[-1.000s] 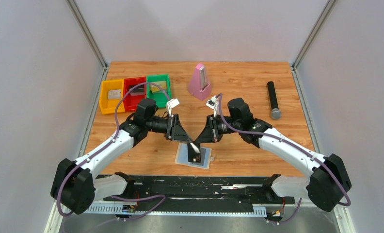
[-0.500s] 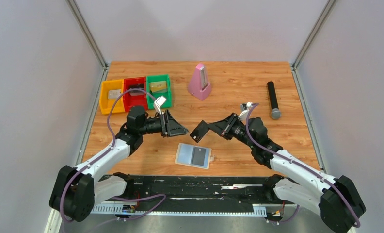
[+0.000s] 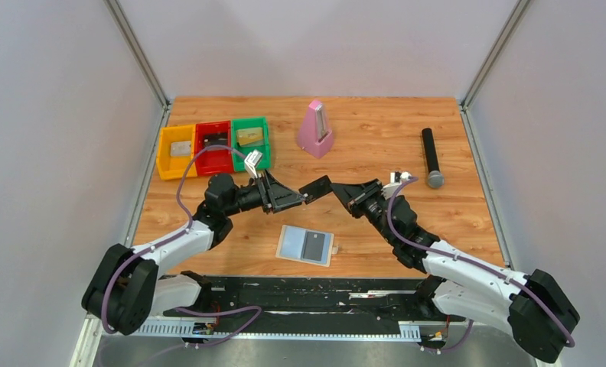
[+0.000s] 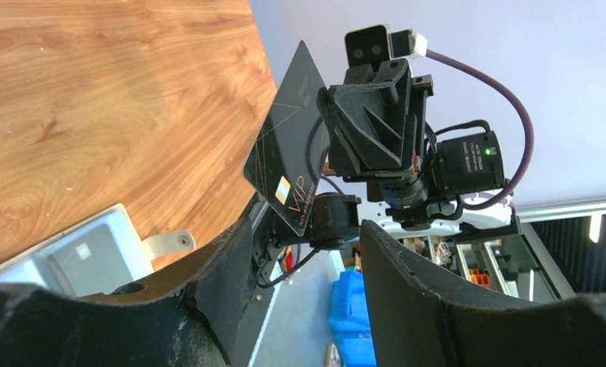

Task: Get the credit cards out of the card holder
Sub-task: Place the credit card in the storage box.

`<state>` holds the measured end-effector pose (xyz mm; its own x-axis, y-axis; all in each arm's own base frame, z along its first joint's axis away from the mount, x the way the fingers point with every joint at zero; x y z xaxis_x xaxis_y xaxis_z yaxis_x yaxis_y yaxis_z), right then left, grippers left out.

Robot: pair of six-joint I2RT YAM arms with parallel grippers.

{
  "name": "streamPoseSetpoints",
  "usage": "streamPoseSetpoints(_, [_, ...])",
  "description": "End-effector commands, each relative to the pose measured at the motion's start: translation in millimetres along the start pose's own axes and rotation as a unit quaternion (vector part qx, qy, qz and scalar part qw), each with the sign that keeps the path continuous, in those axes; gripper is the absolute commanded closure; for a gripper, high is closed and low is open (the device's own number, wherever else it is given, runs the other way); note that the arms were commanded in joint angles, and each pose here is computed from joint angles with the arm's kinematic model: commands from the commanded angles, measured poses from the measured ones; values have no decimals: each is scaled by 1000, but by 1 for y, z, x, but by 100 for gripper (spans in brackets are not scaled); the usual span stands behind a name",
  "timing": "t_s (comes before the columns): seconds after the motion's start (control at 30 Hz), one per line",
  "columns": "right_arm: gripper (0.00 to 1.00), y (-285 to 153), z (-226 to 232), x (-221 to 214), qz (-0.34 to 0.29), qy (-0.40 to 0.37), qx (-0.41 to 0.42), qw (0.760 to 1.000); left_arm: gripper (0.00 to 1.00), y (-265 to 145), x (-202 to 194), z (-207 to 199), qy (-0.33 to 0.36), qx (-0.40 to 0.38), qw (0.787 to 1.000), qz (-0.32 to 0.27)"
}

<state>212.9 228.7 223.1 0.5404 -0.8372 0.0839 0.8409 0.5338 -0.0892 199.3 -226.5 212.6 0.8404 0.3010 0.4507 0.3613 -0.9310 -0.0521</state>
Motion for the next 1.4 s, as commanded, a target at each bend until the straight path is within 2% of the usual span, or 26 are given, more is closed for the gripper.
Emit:
streamPoseSetpoints(0.0, [100,5,18,4,-41,45,32,998,39,9,10,-14,8,-38,999,-28])
streamPoseSetpoints(0.3, [100,2,7,-3,-61,60,21,996,47,7,7,-10,-12,-35,998,-49])
streamPoseSetpoints(0.53, [100,3,4,-5,-69,70,10,995,63,5,8,-18,-16,-52,997,-49])
streamPoseSetpoints(0.77, [100,4,-1,-6,-78,75,-1,994,69,4,7,-20,-23,-54,997,-52])
streamPoseSetpoints(0.83, [100,5,-1,-7,-77,75,-5,994,73,4,7,-20,-24,-54,997,-51])
streamPoseSetpoints(0.93, [100,5,-1,-8,-76,74,-7,994,93,4,7,-17,-28,-49,997,-50])
streamPoseSetpoints(1.0, [100,5,-2,-9,-75,71,-9,995,100,5,7,-14,-29,-39,998,-50])
streamPoseSetpoints(1.03, [100,4,-3,-9,-75,68,-9,995,100,5,8,-13,-27,-37,998,-50])
streamPoseSetpoints(1.1, [96,2,-4,-9,-71,51,-4,996,100,5,11,-10,-22,-24,998,-49])
streamPoseSetpoints(1.23, [78,-6,7,-12,-47,-20,19,999,100,-1,24,-3,2,4,999,-37])
streamPoseSetpoints(1.37, [58,-12,8,-18,-8,-91,6,996,100,-11,43,2,42,29,998,-21])
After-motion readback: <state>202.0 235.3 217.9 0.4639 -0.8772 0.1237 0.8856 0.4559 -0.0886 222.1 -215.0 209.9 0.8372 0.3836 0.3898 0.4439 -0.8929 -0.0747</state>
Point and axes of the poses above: each gripper's point midway between its finger pads, its own y axis out along the fingers, its own z axis along the line the jaws close on, x = y × z, the point moved 5 cm from there along -y, back along the fingers, and after that the axes turned 6 degrees about y, right-handed, at the moved point
